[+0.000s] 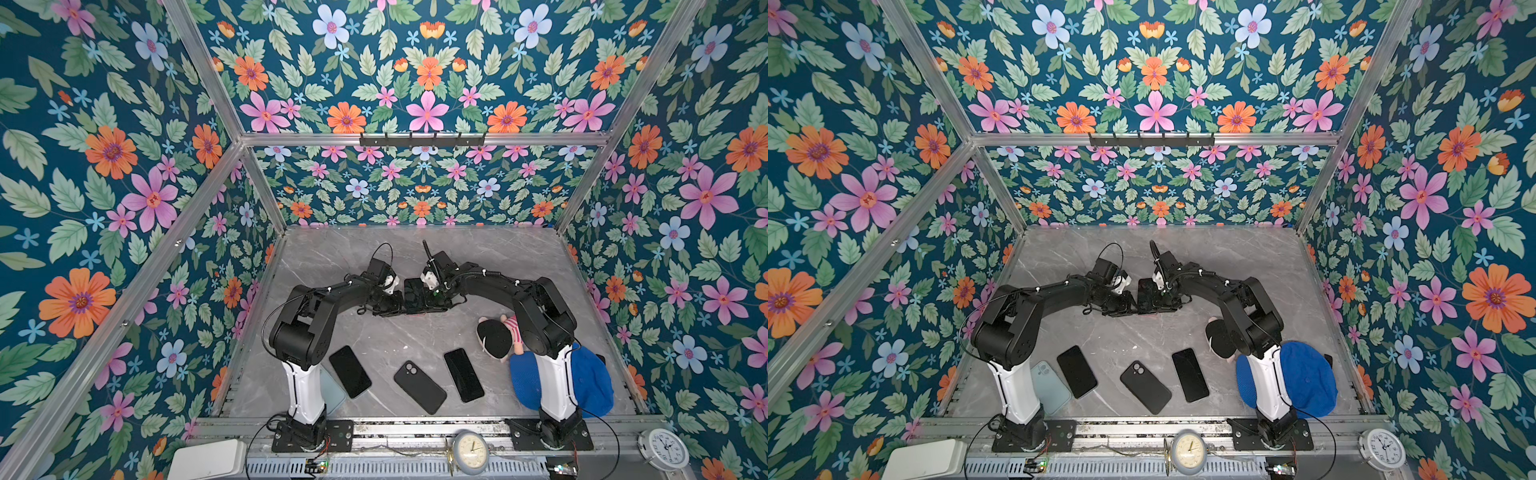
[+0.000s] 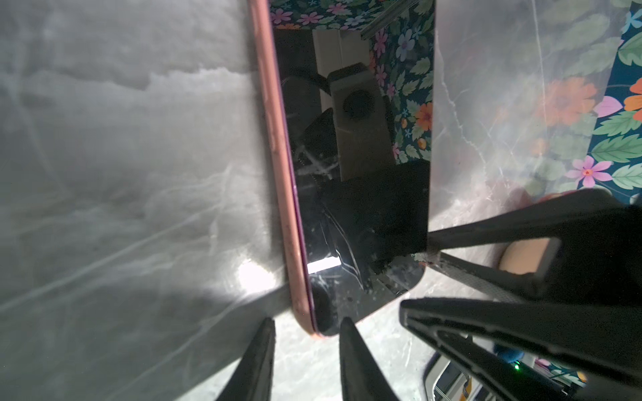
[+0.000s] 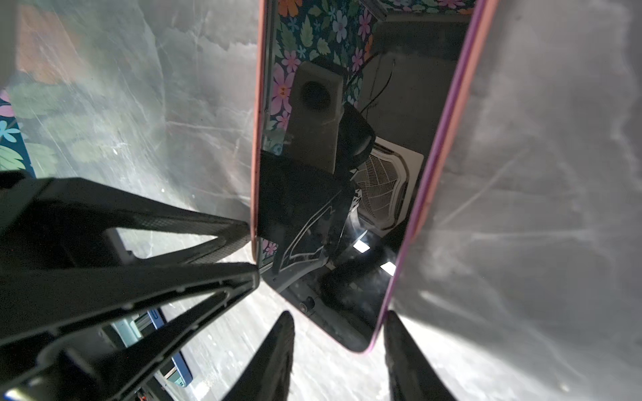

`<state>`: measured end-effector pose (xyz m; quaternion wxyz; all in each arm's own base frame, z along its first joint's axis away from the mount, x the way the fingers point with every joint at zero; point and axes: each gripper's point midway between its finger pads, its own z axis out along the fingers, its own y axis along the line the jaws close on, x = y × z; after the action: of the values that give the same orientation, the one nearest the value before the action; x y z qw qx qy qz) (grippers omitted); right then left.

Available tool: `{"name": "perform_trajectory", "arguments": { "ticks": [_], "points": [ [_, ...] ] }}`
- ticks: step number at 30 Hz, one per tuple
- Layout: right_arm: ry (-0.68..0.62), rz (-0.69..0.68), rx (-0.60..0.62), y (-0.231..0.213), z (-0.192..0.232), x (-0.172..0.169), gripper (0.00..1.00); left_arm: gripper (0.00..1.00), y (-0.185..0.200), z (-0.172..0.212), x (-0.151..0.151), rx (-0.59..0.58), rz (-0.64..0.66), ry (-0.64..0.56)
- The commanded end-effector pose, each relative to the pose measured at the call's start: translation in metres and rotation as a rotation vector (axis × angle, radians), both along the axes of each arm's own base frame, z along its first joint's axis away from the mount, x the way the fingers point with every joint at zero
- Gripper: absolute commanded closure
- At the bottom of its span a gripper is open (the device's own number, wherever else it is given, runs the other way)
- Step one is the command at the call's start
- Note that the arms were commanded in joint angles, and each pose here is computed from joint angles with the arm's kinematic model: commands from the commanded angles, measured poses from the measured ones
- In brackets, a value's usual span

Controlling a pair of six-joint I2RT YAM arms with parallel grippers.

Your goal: Put the phone into the phone case

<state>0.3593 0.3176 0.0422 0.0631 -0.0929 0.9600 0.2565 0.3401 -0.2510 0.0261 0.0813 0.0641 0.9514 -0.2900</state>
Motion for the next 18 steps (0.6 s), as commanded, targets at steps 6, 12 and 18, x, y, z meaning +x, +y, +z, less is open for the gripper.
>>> {"name": "perform_trajectory", "arguments": {
  "ticks": [6,12,18],
  "points": [
    [-0.012,-0.01,0.0,-0.001,0.002,0.003,0.65,0.66,0.002,-0.01,-0.007,-0.003,0.029,0.054],
    [0.002,-0.009,0.023,0.002,0.001,0.002,0.72,0.66,-0.008,-0.009,-0.007,-0.072,0.037,0.068],
    [0.023,-0.009,0.049,0.006,-0.001,-0.001,0.77,0.67,-0.012,-0.009,-0.009,-0.107,0.042,0.077]
  ]
}}
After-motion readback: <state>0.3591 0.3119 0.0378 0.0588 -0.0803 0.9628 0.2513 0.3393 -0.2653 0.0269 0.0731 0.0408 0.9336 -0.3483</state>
